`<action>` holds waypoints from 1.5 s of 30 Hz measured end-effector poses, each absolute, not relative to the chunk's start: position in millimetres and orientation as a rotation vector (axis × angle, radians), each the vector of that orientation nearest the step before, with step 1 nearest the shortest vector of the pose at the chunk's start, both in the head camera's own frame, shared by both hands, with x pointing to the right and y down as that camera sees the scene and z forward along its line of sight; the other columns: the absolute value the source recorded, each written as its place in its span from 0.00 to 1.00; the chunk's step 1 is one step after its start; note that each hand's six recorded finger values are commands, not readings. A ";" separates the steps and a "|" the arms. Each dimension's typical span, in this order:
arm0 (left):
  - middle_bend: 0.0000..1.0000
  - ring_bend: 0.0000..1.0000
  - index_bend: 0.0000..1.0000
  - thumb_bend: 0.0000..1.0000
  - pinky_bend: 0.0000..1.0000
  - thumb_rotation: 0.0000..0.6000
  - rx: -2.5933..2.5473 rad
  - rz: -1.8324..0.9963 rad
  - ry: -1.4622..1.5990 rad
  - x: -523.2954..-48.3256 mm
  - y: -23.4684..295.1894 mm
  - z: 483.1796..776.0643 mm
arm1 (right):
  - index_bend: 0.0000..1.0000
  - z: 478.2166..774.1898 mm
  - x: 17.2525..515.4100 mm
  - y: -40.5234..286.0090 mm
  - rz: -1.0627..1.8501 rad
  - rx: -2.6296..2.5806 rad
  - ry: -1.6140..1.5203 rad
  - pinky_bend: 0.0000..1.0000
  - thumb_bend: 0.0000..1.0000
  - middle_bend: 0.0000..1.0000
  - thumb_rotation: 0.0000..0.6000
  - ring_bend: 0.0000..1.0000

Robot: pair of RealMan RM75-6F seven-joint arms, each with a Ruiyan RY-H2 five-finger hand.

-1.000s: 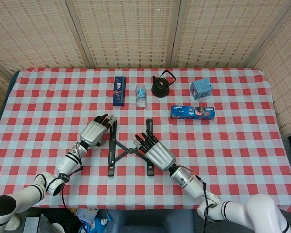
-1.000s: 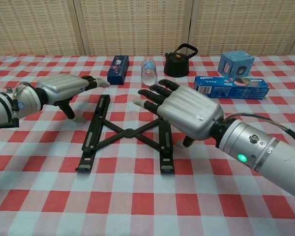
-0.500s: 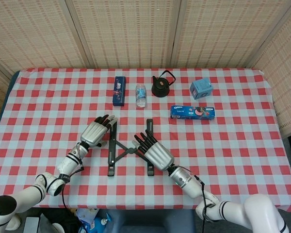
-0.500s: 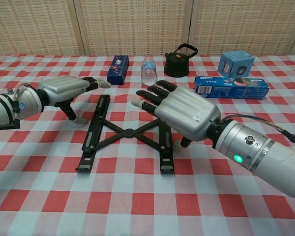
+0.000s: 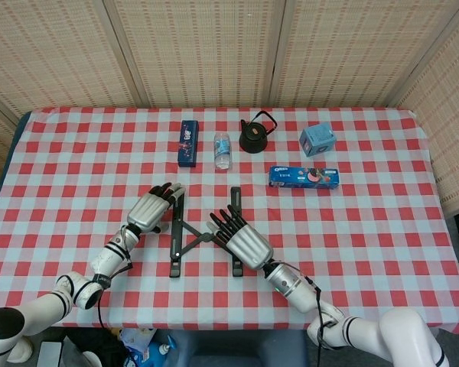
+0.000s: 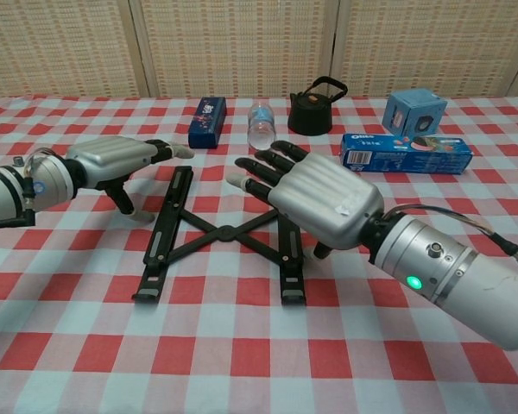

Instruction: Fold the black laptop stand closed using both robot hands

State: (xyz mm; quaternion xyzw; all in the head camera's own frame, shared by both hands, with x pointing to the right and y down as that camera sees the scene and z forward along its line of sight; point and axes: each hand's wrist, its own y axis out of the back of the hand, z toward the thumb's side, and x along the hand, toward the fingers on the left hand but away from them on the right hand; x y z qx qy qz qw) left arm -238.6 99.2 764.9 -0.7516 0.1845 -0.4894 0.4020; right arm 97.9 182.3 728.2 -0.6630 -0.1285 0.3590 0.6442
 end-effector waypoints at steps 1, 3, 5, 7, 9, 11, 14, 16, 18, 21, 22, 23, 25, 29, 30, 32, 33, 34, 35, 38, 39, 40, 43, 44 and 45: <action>0.00 0.00 0.00 0.22 0.15 1.00 -1.900 -1.236 0.466 -238.4 99.3 764.9 | 0.00 728.9 98.3 182.7 0.818 -1.510 -0.291 0.00 0.00 0.00 1.00 0.00; 0.00 0.00 0.00 0.22 0.15 1.00 -1.900 -1.235 0.467 -238.2 99.4 764.7 | 0.00 730.1 99.5 182.9 0.823 -1.508 -0.290 0.00 0.00 0.00 1.00 0.00; 0.00 0.00 0.00 0.22 0.15 1.00 -1.905 -1.236 0.471 -238.0 99.5 764.7 | 0.00 730.1 99.5 183.2 0.823 -1.513 -0.293 0.00 0.00 0.00 1.00 0.00; 0.00 0.00 0.00 0.22 0.15 1.00 -1.912 -1.237 0.475 -237.8 99.7 764.7 | 0.00 730.0 99.2 182.9 0.821 -1.516 -0.298 0.00 0.00 0.00 1.00 0.00; 0.00 0.00 0.00 0.22 0.15 1.00 -1.916 -1.238 0.476 -237.5 100.2 764.7 | 0.00 730.5 98.7 181.8 0.819 -1.518 -0.305 0.00 0.00 0.00 1.00 0.00; 0.00 0.00 0.00 0.22 0.15 1.00 -1.924 -1.239 0.479 -237.2 101.1 764.9 | 0.00 730.9 97.1 181.6 0.816 -1.517 -0.309 0.00 0.00 0.00 1.00 0.00; 0.00 0.00 0.00 0.22 0.15 1.00 -1.939 -1.244 0.484 -237.2 102.2 765.2 | 0.00 730.8 95.6 181.7 0.810 -1.516 -0.315 0.00 0.00 0.00 1.00 0.00; 0.00 0.00 0.00 0.22 0.15 1.00 -1.945 -1.245 0.487 -237.5 102.5 765.1 | 0.00 730.4 94.5 182.1 0.806 -1.522 -0.322 0.00 0.00 0.00 1.00 0.00; 0.00 0.00 0.00 0.22 0.15 1.00 -1.950 -1.247 0.489 -237.8 102.6 764.8 | 0.00 730.9 94.0 181.9 0.805 -1.524 -0.328 0.00 0.00 0.00 1.00 0.00; 0.00 0.00 0.00 0.22 0.15 1.00 -1.955 -1.245 0.490 -237.5 102.9 764.3 | 0.00 731.1 91.7 182.4 0.801 -1.535 -0.343 0.00 0.00 0.00 1.00 0.00; 0.00 0.00 0.00 0.22 0.15 1.00 -1.956 -1.244 0.490 -237.3 103.0 764.1 | 0.00 731.0 90.9 182.7 0.800 -1.537 -0.350 0.00 0.00 0.00 1.00 0.00; 0.00 0.00 0.00 0.22 0.15 1.00 -1.957 -1.243 0.489 -237.2 103.2 764.1 | 0.00 730.9 90.4 182.9 0.799 -1.538 -0.354 0.00 0.00 0.00 1.00 0.00; 0.00 0.00 0.00 0.22 0.15 1.00 -1.960 -1.243 0.486 -236.7 103.8 763.9 | 0.00 731.2 89.5 183.5 0.797 -1.540 -0.361 0.00 0.00 0.00 1.00 0.00; 0.00 0.00 0.00 0.22 0.15 1.00 -1.980 -1.243 0.494 -235.8 105.0 762.9 | 0.00 732.2 87.9 182.7 0.794 -1.542 -0.372 0.00 0.00 0.00 1.00 0.00; 0.00 0.00 0.00 0.22 0.15 1.00 -1.983 -1.244 0.495 -235.7 105.0 762.8 | 0.00 731.9 87.0 182.5 0.793 -1.544 -0.377 0.00 0.00 0.00 1.00 0.00; 0.00 0.00 0.00 0.22 0.15 1.00 -1.989 -1.242 0.495 -235.1 105.5 762.3 | 0.00 730.7 85.0 182.5 0.788 -1.551 -0.389 0.00 0.00 0.00 1.00 0.00; 0.00 0.00 0.00 0.22 0.15 1.00 -1.990 -1.240 0.494 -234.8 105.7 762.0 | 0.00 730.5 84.3 182.5 0.787 -1.553 -0.393 0.00 0.00 0.00 1.00 0.00; 0.00 0.00 0.00 0.22 0.15 1.00 -1.991 -1.239 0.491 -234.6 106.0 761.9 | 0.00 730.4 83.0 182.5 0.784 -1.556 -0.400 0.00 0.00 0.00 1.00 0.00; 0.00 0.00 0.00 0.22 0.15 1.00 -1.992 -1.239 0.488 -234.3 106.4 761.8 | 0.00 729.9 82.4 181.8 0.781 -1.555 -0.406 0.00 0.00 0.00 1.00 0.00; 0.00 0.00 0.00 0.22 0.15 1.00 -2.000 -1.236 0.487 -233.1 107.1 761.0 | 0.00 729.8 78.9 182.4 0.774 -1.561 -0.413 0.00 0.00 0.00 1.00 0.00; 0.00 0.00 0.00 0.22 0.15 1.00 -2.001 -1.234 0.488 -232.8 107.1 760.7 | 0.00 729.9 78.3 182.0 0.773 -1.560 -0.414 0.00 0.00 0.00 1.00 0.00; 0.00 0.00 0.00 0.22 0.15 1.00 -2.002 -1.233 0.487 -232.6 107.2 760.4 | 0.00 729.6 77.6 181.3 0.771 -1.555 -0.418 0.00 0.00 0.00 1.00 0.00; 0.00 0.00 0.00 0.22 0.15 1.00 -2.007 -1.233 0.485 -232.0 107.7 760.0 | 0.00 728.6 74.9 181.0 0.764 -1.550 -0.431 0.00 0.00 0.00 1.00 0.00; 0.00 0.00 0.00 0.22 0.15 1.00 -2.010 -1.234 0.485 -231.9 108.0 760.0 | 0.00 728.0 74.2 180.4 0.762 -1.549 -0.437 0.00 0.00 0.00 1.00 0.00; 0.00 0.00 0.00 0.22 0.15 1.00 -2.013 -1.235 0.485 -231.8 108.2 760.1 | 0.00 727.4 73.2 180.3 0.759 -1.549 -0.443 0.00 0.00 0.00 1.00 0.00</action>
